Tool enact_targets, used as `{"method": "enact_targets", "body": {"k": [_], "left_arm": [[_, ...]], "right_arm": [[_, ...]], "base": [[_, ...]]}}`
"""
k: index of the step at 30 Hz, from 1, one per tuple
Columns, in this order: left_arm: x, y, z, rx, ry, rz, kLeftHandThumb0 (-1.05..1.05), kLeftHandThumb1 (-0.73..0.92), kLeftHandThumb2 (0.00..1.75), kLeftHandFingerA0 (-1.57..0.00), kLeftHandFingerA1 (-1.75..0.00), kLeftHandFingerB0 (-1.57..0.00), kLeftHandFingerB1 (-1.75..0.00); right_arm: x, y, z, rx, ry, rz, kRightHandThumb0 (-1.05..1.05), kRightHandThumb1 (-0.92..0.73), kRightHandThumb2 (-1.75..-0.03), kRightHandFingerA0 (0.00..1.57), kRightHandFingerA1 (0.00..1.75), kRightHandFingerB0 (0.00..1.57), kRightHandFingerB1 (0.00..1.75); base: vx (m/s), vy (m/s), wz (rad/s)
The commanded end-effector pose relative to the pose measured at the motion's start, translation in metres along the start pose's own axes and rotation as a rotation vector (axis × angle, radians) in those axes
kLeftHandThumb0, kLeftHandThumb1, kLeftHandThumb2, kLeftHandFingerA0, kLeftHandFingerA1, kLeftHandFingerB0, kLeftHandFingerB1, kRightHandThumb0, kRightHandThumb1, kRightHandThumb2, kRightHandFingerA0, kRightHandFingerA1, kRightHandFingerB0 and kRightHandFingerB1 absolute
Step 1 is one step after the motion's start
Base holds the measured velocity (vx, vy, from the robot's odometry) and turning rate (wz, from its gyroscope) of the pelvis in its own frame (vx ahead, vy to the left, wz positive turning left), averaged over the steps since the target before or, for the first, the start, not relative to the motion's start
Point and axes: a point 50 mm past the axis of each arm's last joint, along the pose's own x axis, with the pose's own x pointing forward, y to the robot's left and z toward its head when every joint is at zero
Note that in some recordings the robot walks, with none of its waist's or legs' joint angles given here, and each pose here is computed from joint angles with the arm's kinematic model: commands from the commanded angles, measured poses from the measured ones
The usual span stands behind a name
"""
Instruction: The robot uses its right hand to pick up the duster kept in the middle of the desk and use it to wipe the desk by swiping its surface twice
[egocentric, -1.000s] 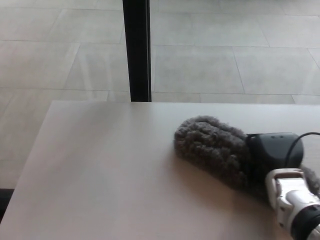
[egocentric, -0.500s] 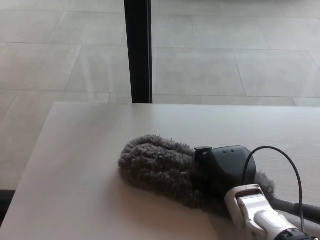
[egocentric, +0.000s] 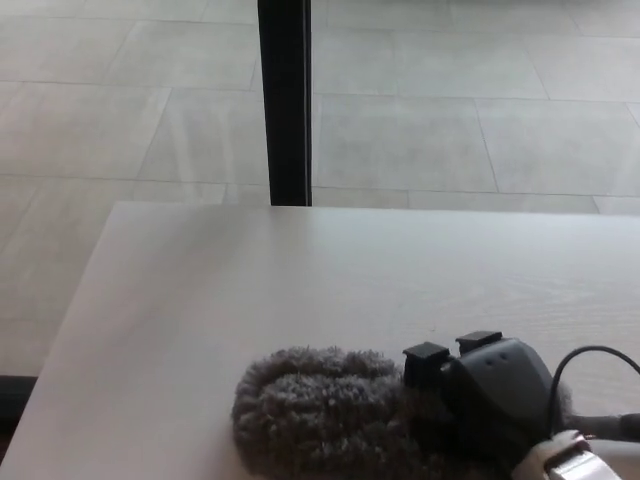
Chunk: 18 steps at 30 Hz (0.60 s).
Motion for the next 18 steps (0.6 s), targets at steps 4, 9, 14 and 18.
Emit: {"method": "enact_targets", "body": {"k": [4,9,14,18], "left_arm": [[-0.001,0.006,0.014,0.036,-0.041,-0.001,-0.69,0.70,0.61,-0.40,-0.62,-0.47,-0.44],[-0.002,0.005,0.012,0.016,-0.038,-0.005,-0.67,0.69,0.61,-0.41,-0.65,-0.47,-0.45],[-0.003,0.006,0.009,0.020,-0.038,-0.004,-0.69,0.69,0.61,-0.42,-0.64,-0.48,-0.45],[-0.004,0.006,0.008,0.015,-0.038,-0.004,-0.68,0.70,0.61,-0.45,-0.66,-0.50,-0.48]], "right_arm": [[-0.040,0.012,0.027,-0.006,-0.173,0.188,-0.36,-0.65,-0.78,0.82,1.68,0.77,1.21],[-0.036,0.010,0.021,-0.033,-0.163,0.244,-0.39,-0.61,-0.80,0.79,1.63,0.72,1.31],[-0.016,0.006,0.006,-0.064,-0.136,0.130,-0.32,-0.58,-0.84,0.87,1.68,0.86,0.99],[0.003,0.000,0.000,-0.076,-0.096,0.100,-0.32,-0.57,-0.84,0.85,1.72,0.83,1.06]], "base": [[0.00,0.000,0.00],[0.00,0.000,0.00],[0.00,0.000,0.00],[0.00,0.000,0.00]]}}
